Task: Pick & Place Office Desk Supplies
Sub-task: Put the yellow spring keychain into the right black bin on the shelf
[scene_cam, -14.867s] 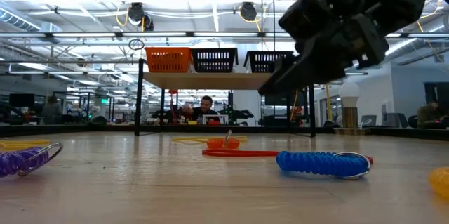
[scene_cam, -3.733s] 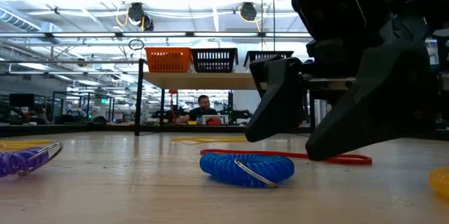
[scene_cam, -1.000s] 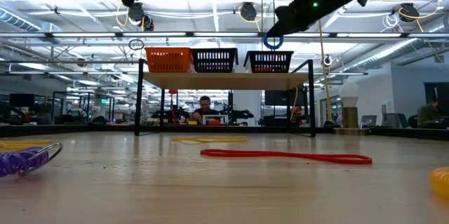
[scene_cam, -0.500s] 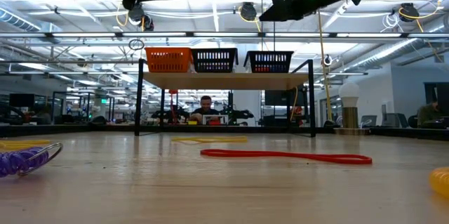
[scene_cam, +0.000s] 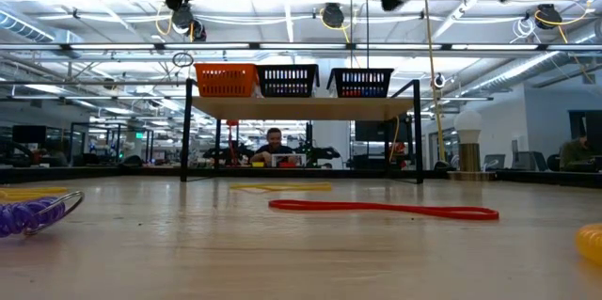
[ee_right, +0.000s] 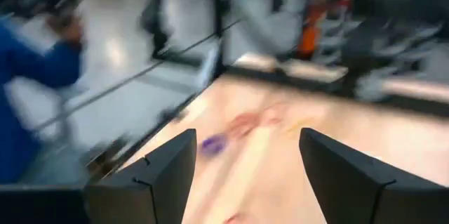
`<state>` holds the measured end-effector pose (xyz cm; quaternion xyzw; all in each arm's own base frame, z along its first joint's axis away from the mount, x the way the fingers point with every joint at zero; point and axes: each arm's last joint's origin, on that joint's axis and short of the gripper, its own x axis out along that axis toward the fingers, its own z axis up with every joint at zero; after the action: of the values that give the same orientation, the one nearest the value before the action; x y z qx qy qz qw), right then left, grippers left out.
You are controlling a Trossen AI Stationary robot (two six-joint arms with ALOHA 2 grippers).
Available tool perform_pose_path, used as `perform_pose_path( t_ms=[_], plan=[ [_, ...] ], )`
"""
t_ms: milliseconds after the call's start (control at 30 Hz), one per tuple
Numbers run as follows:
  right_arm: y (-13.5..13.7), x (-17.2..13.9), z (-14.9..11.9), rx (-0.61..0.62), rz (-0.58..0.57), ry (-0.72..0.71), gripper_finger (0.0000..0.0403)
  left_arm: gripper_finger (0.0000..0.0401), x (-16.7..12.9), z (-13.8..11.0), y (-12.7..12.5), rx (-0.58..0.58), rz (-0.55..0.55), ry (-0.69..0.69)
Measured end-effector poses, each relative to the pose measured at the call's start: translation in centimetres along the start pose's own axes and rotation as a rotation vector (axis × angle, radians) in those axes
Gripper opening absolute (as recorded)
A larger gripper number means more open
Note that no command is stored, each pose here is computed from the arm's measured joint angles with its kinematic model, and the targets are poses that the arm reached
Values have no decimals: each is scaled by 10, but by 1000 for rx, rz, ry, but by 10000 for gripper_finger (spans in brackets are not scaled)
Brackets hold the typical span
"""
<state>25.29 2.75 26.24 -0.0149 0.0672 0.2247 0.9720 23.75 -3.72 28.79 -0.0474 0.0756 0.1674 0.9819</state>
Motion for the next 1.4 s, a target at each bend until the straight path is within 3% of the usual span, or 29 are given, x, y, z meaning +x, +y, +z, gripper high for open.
perform_pose_path(
  t_ms=[133,267,467,567,800,967,1133,1400],
  plan=[
    [41,5,-37,-19,14,22,233,195,0,2,-1,-32,-11,-16],
    [72,-1,-67,-10,6,22,225,195,0,1,-3,-45,-95,-1],
    [100,-10,-89,22,-60,28,216,195,-3,-3,-20,-2,-327,35],
    [106,-7,-96,6,-77,56,214,195,-4,-14,-35,1,-372,81],
    [113,8,-121,63,-9,182,214,195,8,-47,-60,17,-310,177],
    [122,40,-124,84,88,249,216,195,17,-62,-66,20,-282,220],
    [132,80,-126,21,212,373,213,195,22,-62,-65,2,-268,204],
    [130,99,-141,84,223,519,210,195,23,-59,-64,32,-275,168]
  ],
)
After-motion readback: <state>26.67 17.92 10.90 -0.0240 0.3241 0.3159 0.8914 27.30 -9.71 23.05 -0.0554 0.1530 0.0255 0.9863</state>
